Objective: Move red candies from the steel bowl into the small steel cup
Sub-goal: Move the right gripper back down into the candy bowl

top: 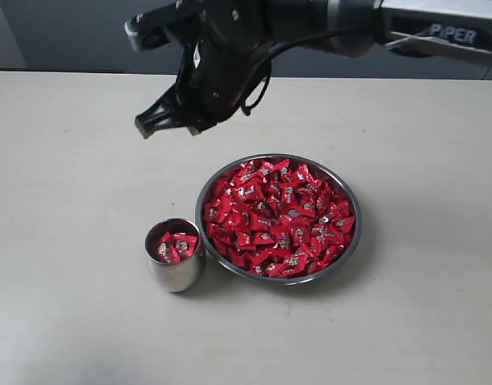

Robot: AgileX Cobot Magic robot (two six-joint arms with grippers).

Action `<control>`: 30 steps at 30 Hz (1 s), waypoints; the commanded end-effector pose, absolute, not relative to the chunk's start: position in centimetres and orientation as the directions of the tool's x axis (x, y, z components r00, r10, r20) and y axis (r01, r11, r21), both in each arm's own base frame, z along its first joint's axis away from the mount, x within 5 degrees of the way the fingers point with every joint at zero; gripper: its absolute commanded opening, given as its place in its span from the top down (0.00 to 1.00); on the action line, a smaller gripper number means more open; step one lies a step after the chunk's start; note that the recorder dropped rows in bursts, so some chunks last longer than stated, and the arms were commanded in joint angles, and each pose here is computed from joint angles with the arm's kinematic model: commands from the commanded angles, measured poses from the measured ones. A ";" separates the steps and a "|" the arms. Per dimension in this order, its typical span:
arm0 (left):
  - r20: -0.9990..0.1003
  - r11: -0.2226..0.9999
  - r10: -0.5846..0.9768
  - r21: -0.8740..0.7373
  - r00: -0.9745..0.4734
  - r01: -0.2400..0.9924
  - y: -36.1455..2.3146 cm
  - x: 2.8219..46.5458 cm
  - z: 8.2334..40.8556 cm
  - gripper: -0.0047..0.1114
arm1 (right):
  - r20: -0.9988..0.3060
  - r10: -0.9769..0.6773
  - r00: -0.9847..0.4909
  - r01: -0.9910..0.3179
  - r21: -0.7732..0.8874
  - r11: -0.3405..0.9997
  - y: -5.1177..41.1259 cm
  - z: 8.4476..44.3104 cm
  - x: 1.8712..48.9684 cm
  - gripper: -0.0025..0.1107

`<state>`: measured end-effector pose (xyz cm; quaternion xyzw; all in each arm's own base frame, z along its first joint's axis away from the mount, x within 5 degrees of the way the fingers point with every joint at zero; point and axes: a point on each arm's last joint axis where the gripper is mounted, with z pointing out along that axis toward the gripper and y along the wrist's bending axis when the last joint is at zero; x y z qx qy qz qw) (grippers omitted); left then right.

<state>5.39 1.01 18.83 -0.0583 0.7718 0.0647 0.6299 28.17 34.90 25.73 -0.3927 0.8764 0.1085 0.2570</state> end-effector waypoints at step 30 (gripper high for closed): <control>-0.980 0.985 -0.010 0.025 -0.197 -0.173 1.0 5.4 18.7 0.96 | -0.166 -0.307 -0.937 -0.320 0.059 0.945 21.1 17.3 31.3 0.93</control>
